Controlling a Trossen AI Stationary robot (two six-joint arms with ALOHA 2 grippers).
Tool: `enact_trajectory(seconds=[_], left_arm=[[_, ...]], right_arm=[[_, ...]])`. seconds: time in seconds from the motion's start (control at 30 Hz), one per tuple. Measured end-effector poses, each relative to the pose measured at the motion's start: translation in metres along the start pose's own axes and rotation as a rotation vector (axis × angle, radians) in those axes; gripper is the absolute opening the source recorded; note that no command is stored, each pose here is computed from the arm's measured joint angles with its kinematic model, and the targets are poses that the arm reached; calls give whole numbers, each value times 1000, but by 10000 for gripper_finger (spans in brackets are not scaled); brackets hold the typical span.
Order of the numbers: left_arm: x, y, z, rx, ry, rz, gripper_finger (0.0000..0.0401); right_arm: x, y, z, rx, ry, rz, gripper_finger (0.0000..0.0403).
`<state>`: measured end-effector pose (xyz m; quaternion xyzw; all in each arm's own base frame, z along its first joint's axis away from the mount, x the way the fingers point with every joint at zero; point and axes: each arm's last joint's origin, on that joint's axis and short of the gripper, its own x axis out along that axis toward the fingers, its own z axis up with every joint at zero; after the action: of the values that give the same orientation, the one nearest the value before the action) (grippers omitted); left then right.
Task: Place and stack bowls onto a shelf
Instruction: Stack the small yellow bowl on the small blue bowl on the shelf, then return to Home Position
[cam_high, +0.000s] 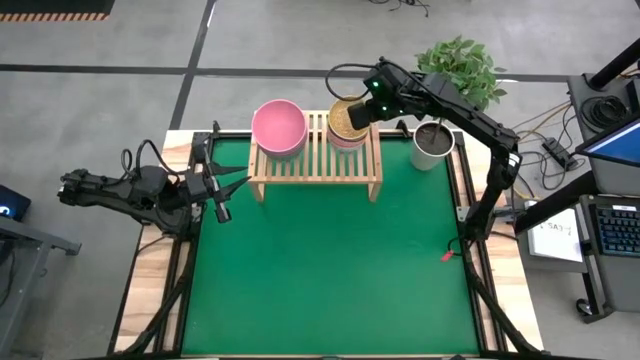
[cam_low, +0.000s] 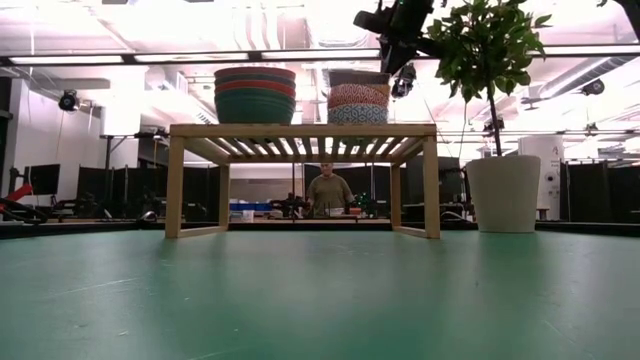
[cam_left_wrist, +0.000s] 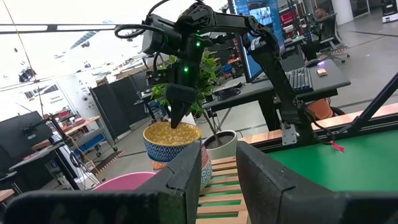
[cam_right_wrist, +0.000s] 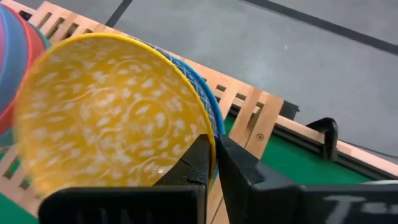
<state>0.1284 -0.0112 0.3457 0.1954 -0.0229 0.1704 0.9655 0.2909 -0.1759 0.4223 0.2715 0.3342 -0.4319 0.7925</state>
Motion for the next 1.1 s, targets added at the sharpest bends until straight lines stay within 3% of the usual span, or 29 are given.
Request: enact_trajectory(seconds=[0.13,0.63,0.83,1.1], left_arm=[[0,0,0,0,0,0,84],[0,0,0,0,0,0,84],[0,0,0,0,1,0,84],[0,-1,-2,12,14,-6,84]], right_arm=[[0,0,0,3,-4,4,25],[-3,2,4,3,-41,24,147],[-20,9,11,-53,-117,75,150],[-35,51,-6,-328,-217,142,114]])
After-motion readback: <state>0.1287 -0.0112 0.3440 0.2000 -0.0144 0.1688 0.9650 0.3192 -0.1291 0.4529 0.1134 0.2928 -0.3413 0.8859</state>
